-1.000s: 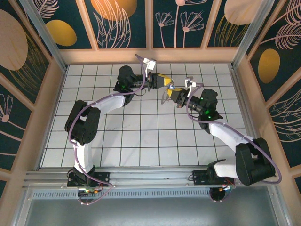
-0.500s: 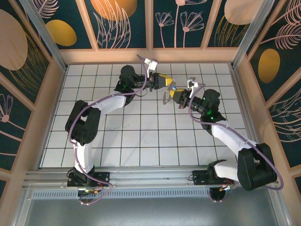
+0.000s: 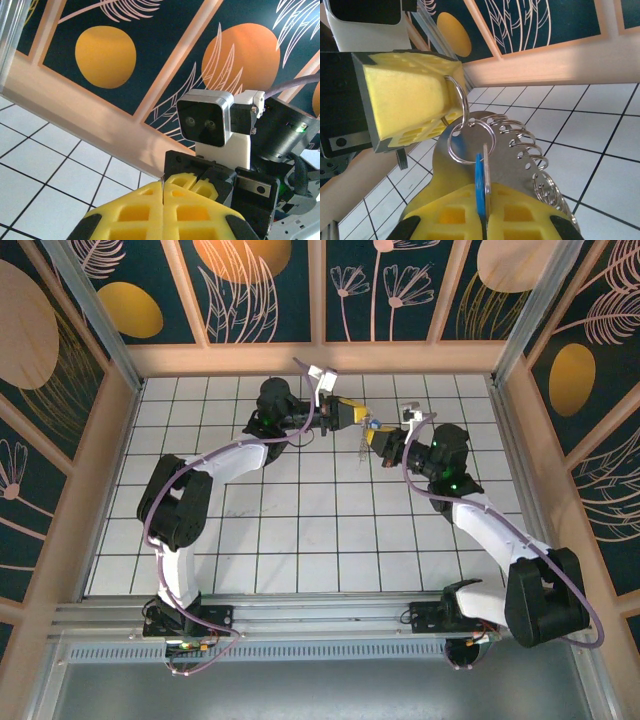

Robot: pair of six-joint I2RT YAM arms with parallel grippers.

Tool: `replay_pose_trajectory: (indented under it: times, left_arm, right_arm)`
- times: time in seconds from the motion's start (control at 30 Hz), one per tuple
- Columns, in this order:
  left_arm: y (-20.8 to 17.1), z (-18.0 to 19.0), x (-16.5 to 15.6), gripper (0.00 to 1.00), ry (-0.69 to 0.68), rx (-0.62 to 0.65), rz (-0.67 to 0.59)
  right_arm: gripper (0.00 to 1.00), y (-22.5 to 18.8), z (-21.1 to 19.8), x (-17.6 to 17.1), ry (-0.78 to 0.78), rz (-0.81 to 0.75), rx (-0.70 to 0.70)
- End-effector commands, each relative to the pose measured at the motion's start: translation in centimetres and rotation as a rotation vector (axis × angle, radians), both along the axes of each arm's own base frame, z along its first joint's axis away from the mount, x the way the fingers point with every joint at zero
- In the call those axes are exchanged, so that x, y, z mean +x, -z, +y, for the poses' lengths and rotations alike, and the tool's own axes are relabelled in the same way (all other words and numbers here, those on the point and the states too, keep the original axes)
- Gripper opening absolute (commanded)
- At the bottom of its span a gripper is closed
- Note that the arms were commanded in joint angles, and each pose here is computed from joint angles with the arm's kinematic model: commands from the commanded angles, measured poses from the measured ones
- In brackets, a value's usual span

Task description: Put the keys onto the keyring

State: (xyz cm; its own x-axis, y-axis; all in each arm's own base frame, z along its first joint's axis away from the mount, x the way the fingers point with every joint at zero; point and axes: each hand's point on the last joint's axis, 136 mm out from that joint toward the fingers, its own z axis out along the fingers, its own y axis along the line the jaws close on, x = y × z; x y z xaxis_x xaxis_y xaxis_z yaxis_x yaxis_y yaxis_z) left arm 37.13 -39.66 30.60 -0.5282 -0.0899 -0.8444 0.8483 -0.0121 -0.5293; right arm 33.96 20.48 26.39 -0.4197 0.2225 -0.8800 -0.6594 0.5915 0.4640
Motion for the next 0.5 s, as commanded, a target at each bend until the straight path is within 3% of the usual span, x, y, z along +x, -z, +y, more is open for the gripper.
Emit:
replay_pose_trajectory:
  times: [0.0, 0.47]
  left_arm:
    - [-3.7, 1.1, -0.4, 0.0, -0.041, -0.043, -0.116]
    - [-3.2, 1.3, -0.8, 0.0, -0.038, -0.023, -0.127]
  right_arm:
    - [0.0, -1.1, -0.7, 0.7, 0.036, -0.017, -0.026]
    - [0.0, -2.7, 1.4, 1.3, -0.026, -0.031, -0.034]
